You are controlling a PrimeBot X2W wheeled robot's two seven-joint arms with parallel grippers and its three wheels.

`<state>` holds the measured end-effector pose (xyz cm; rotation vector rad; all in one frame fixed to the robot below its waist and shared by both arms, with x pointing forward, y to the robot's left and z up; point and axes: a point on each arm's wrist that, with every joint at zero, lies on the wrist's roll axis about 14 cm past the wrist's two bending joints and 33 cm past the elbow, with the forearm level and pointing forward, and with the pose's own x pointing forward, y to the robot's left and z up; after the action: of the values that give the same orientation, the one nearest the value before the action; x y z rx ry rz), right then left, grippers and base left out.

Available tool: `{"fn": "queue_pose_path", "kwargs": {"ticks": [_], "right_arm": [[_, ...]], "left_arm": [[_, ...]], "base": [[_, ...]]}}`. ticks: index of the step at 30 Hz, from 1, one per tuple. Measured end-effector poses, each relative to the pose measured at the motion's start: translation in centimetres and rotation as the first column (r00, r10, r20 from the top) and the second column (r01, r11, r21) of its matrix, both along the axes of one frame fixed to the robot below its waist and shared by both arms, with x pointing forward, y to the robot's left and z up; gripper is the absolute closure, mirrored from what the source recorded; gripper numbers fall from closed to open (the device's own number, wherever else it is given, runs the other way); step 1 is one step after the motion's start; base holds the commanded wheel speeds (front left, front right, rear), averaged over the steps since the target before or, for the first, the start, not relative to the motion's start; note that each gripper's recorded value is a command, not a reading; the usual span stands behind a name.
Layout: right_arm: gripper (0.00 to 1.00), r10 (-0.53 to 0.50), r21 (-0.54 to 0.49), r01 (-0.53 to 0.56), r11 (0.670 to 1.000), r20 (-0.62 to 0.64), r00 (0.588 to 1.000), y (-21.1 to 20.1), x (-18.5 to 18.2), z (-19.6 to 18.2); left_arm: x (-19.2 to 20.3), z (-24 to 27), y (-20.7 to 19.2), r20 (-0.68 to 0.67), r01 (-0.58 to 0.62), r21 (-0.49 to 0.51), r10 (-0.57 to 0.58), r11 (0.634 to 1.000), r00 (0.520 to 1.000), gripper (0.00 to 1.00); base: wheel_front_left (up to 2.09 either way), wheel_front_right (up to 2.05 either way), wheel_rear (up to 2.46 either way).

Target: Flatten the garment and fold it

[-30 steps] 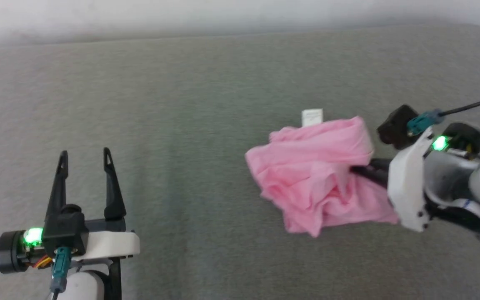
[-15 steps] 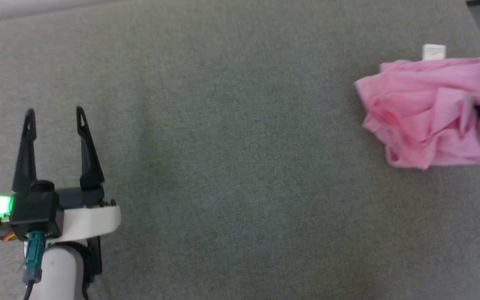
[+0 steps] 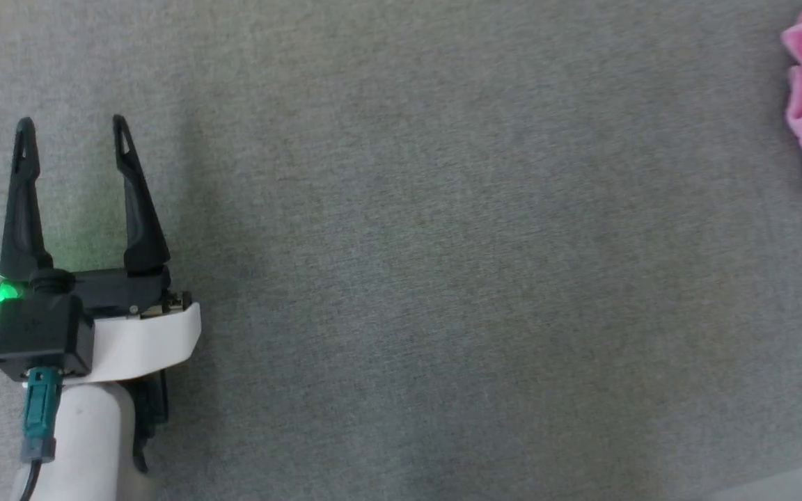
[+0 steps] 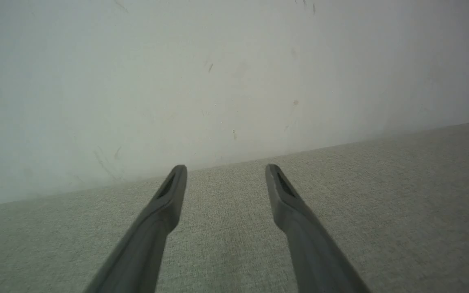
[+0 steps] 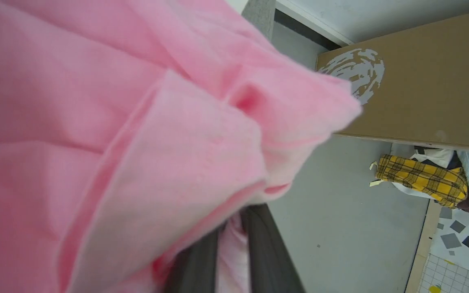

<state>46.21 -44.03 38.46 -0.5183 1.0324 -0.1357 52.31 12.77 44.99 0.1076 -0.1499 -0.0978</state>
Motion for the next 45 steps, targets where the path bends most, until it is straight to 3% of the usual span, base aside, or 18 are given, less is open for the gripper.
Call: {"fn": "queue_pose_path", "kwargs": {"ticks": [3, 4, 5, 10, 12, 16, 22, 26, 31, 33, 37, 40, 42, 45], "right_arm": [[1.00, -0.021, 0.033, 0.021, 0.999, 0.006, 1.000, 0.7, 0.2, -1.3], [0.32, -0.026, 0.043, 0.026, 0.999, 0.015, 1.000, 0.9, 0.2, -1.4], [0.00, -0.023, 0.045, 0.022, 0.999, 0.030, 0.999, 1.0, 0.3, -1.2], [0.00, 0.019, 0.026, -0.023, 0.999, 0.157, 0.987, 0.9, 1.3, 1.7], [0.00, 0.080, -0.009, -0.081, 0.997, 0.226, 0.971, 1.3, 2.1, 3.7], [0.00, 0.147, -0.037, -0.146, 0.989, 0.440, 0.886, 2.6, 4.1, 8.8], [0.00, 0.187, -0.029, -0.255, 0.967, 0.759, 0.624, 7.3, 6.2, 16.8], [0.00, 0.185, -0.028, -0.321, 0.947, 0.864, 0.468, 10.9, 6.5, 21.2], [0.00, 0.142, -0.037, -0.438, 0.898, 0.968, 0.208, 17.3, 4.9, 27.1], [0.00, 0.115, -0.027, -0.481, 0.877, 0.981, 0.154, 19.8, 3.6, 27.4], [0.00, 0.033, 0.036, -0.546, 0.837, 0.993, 0.117, 23.6, 1.1, 26.5], [0.00, -0.011, 0.078, -0.571, 0.817, 0.993, 0.119, 25.4, -0.7, 25.6], [0.00, -0.016, 0.097, -0.586, 0.805, 0.990, 0.141, 26.6, -1.7, 24.5], [0.00, -0.072, 0.186, -0.585, 0.789, 0.974, 0.213, 27.7, -3.2, 21.7]], "left_arm": [[-0.2, -0.2, 0.4, -0.008, -0.015, 0.003, 0.015, 1.000, 1.000, 0.00], [-0.3, -0.1, 0.4, -0.008, -0.017, 0.003, 0.017, 1.000, 1.000, 0.00], [-0.4, 0.1, 0.5, -0.006, -0.019, 0.004, 0.019, 1.000, 1.000, 0.00], [-1.5, 1.3, 0.7, -0.006, -0.034, 0.005, 0.034, 0.999, 0.999, 0.00], [-2.4, 1.8, 1.4, -0.011, -0.052, 0.015, 0.052, 0.999, 0.999, 0.00], [-4.4, 3.1, 2.2, -0.013, -0.080, 0.023, 0.080, 0.997, 0.997, 0.00], [-6.8, 5.6, 3.3, 0.017, -0.114, 0.018, 0.114, 0.993, 0.993, 0.00], [-8.4, 7.1, 4.4, 0.042, -0.143, 0.029, 0.142, 0.989, 0.989, 0.00], [-10.2, 9.0, 5.6, 0.080, -0.172, 0.029, 0.169, 0.985, 0.982, 0.00], [-10.7, 9.7, 6.1, 0.094, -0.181, 0.021, 0.179, 0.983, 0.979, 0.00], [-12.2, 10.0, 7.1, 0.095, -0.203, 0.017, 0.201, 0.979, 0.975, 0.00], [-13.4, 10.3, 7.7, 0.096, -0.217, 0.015, 0.215, 0.976, 0.972, 0.00], [-14.2, 10.4, 8.1, 0.096, -0.226, 0.015, 0.224, 0.974, 0.970, 0.00], [-15.2, 10.6, 8.3, 0.100, -0.233, 0.009, 0.231, 0.972, 0.968, 0.00]], "base": [[0.00, 0.00, 0.00], [0.00, 0.00, 0.00], [0.00, 0.00, 0.00], [0.00, 0.00, 0.00], [0.00, 0.00, 0.00], [0.00, 0.00, 0.00], [0.00, 0.00, 0.00], [0.00, 0.00, 0.00], [0.00, 0.00, 0.00], [0.00, 0.00, 0.00], [0.00, 0.00, 0.00], [0.00, 0.00, 0.00], [0.00, 0.00, 0.00], [0.00, 0.00, 0.00]]}}
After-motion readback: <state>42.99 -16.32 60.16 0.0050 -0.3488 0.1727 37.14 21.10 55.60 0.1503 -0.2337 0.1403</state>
